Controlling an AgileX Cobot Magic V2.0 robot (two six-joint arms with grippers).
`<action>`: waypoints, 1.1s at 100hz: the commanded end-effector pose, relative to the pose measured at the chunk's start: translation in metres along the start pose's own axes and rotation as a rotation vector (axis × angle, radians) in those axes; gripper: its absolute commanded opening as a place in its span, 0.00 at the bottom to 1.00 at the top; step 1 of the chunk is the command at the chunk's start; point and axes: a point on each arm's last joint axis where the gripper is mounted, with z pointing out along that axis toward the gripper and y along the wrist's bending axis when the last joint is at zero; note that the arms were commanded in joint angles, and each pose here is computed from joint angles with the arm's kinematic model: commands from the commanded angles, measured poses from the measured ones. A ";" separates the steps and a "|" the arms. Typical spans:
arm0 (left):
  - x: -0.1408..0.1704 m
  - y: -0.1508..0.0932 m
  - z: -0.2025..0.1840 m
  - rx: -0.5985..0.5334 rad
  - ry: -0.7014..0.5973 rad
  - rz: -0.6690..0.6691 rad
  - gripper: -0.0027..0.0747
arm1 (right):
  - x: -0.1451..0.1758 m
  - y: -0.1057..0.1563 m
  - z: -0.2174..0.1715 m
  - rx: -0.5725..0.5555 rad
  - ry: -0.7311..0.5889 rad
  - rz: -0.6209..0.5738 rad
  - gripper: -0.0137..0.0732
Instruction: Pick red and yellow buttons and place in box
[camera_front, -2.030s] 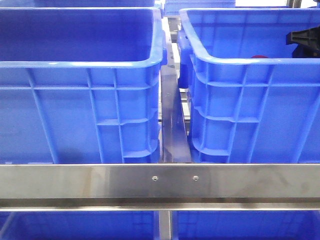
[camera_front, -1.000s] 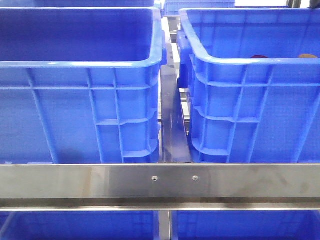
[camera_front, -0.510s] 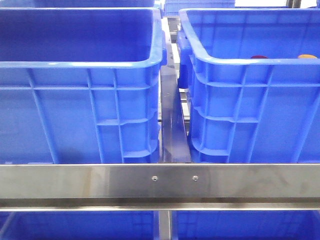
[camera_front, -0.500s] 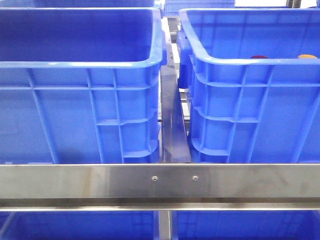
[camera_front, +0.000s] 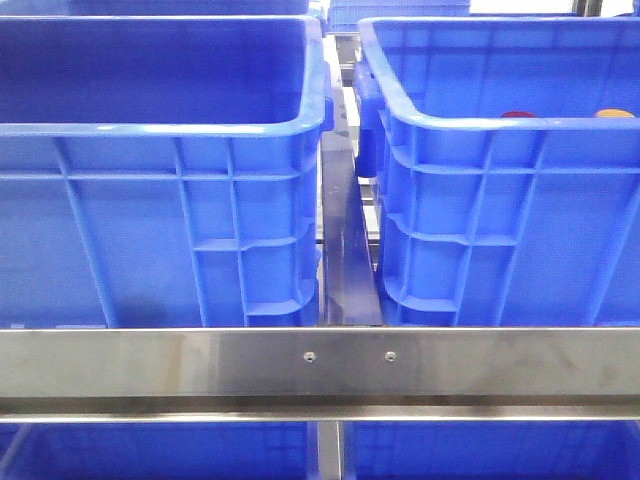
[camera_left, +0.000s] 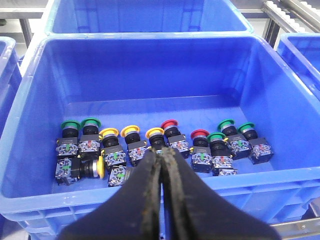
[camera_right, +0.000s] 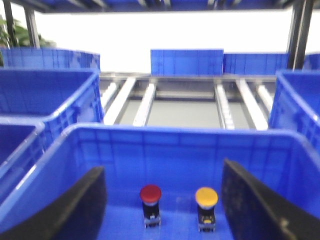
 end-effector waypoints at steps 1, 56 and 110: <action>-0.015 -0.002 -0.003 0.016 -0.097 -0.010 0.01 | -0.014 0.004 -0.009 -0.024 -0.086 0.075 0.61; -0.015 -0.002 -0.003 0.016 -0.097 -0.010 0.01 | -0.019 0.006 -0.019 -0.028 -0.127 0.066 0.08; -0.015 -0.002 -0.003 0.016 -0.097 -0.010 0.01 | -0.019 0.006 -0.019 -0.029 -0.127 0.066 0.08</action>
